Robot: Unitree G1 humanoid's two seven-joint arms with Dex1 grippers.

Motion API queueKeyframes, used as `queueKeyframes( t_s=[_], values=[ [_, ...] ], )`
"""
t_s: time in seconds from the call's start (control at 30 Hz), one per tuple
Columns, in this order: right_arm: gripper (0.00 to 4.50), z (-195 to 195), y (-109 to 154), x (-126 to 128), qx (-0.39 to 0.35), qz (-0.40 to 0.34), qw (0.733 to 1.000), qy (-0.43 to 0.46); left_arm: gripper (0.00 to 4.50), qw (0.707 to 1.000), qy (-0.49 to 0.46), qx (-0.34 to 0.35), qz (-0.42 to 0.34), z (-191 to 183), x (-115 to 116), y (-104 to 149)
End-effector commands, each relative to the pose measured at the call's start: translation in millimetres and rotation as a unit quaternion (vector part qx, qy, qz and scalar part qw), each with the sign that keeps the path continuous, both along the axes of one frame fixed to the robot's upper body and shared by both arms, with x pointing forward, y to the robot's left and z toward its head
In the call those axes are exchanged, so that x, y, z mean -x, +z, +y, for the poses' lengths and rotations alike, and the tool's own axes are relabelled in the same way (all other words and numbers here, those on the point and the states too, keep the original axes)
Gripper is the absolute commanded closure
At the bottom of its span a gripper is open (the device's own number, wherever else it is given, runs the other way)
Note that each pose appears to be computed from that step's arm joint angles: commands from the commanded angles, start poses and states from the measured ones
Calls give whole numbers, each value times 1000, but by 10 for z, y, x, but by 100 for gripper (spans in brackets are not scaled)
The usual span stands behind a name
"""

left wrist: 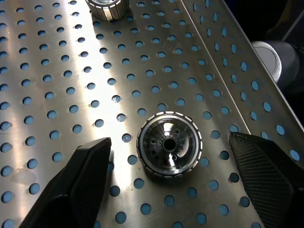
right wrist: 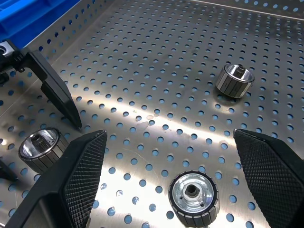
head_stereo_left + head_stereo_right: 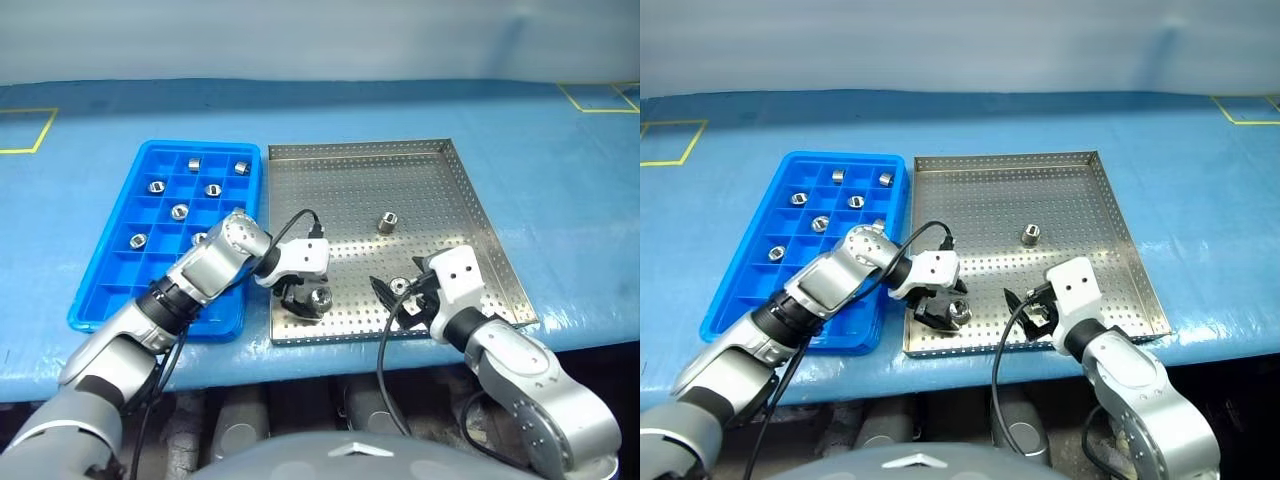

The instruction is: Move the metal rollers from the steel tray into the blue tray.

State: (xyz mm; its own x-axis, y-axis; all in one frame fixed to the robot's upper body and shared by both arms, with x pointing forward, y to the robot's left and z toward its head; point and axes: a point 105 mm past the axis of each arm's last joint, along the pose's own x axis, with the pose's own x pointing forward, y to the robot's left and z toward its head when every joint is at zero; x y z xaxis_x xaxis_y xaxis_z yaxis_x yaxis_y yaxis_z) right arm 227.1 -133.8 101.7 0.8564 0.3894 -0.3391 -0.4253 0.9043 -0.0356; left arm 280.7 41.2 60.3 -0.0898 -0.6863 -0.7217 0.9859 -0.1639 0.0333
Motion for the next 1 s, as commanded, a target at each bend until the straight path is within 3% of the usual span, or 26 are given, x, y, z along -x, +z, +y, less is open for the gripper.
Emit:
queueKeyframes(
  t_s=[0.03,0.13,0.27,0.33,0.43,0.57,0.67,0.73,0.9,1.0],
  values=[
    [0,49,99,1,-5,-22,1000,9,196,1000,-2,12,-18,-73,-39,87],
    [0,52,107,-9,-6,-25,1000,8,280,1000,-9,8,-16,-69,-16,79],
    [0,50,109,-20,-6,-26,1000,6,279,999,-3,43,-12,-99,-11,224],
    [0,53,103,-21,-7,-24,1000,7,279,993,18,113,0,-141,-30,471],
    [0,63,96,-23,-8,-23,1000,10,279,974,86,208,1,-140,-148,822],
    [0,96,85,-28,-11,-20,1000,18,279,942,222,239,-73,88,-443,1028],
    [0,136,69,-38,-13,-17,999,29,279,886,380,219,-150,530,-684,1079],
    [0,161,64,-51,-15,-15,999,36,279,850,455,195,-181,802,-713,1083],
    [0,233,56,-104,-16,-13,998,62,279,746,616,141,-208,1404,-545,1077],
    [0,267,53,-130,-16,-12,997,77,279,700,674,122,-202,1652,-348,1038]
  ],
)
